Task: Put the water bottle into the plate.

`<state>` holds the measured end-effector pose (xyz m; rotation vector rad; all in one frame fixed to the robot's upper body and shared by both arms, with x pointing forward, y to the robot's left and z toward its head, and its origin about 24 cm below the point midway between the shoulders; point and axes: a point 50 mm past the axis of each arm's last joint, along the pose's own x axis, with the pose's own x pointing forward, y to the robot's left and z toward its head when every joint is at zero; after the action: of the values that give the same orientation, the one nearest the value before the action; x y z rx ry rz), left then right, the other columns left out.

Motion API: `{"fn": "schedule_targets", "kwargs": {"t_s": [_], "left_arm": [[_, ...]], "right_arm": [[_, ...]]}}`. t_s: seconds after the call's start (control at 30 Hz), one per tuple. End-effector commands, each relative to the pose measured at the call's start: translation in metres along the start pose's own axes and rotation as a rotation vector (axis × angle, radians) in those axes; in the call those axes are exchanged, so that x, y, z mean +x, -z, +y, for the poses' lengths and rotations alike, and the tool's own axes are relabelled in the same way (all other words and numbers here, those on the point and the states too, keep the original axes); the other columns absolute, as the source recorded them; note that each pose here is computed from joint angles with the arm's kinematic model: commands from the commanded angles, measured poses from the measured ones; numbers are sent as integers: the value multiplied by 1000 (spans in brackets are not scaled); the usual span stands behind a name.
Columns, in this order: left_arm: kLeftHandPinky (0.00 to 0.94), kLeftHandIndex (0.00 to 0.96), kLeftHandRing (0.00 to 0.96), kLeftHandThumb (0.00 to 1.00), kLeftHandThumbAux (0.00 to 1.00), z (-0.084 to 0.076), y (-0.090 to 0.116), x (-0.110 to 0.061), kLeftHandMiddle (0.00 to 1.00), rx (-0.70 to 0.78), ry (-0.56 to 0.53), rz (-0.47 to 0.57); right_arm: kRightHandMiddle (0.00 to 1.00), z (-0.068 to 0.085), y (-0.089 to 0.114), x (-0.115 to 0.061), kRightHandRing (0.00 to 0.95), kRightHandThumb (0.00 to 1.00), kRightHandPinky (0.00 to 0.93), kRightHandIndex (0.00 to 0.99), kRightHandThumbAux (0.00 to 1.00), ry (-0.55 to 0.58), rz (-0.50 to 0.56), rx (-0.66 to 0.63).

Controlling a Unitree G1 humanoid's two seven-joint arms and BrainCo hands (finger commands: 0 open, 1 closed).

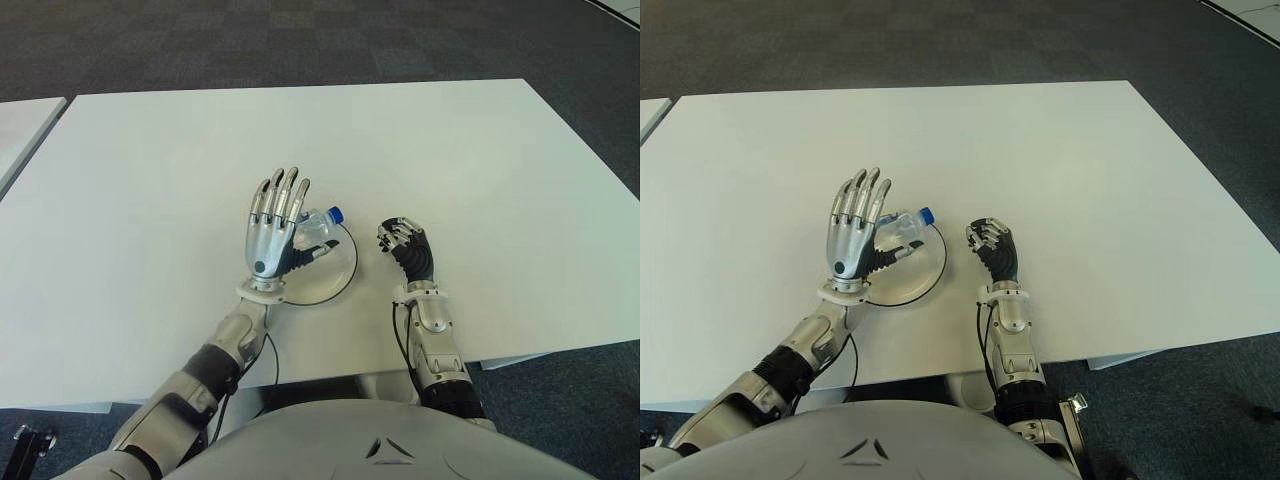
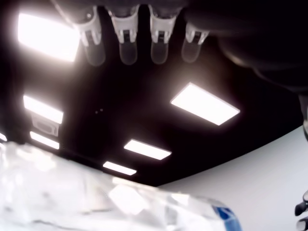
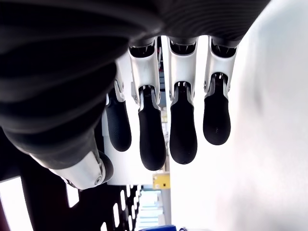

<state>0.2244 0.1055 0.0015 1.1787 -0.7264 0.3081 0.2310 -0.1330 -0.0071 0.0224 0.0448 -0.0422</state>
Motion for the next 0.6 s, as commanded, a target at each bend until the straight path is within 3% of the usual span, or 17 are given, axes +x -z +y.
{"fn": "schedule_targets", "kwargs": {"t_s": [0.03,0.33,0.47,0.6], "left_arm": [[0,0,0,174,327,-6,0,-19,0,-3,33,-20],[0,0,0,225,333,-6,-1,-18,0,-80,-25,-14],[0,0,0,216,349,-4,3,-18,0,-126,-60,37],[0,0,0,202,402,-3,6,-19,0,-250,-51,154]], "right_arm": [[599,3,4,-2,611,706,618,432,729,6,23,17],[595,3,4,-3,610,705,623,432,730,7,27,6],[598,3,4,-3,612,705,622,432,729,2,28,11],[597,3,4,-3,611,706,619,432,729,0,28,12]]}}
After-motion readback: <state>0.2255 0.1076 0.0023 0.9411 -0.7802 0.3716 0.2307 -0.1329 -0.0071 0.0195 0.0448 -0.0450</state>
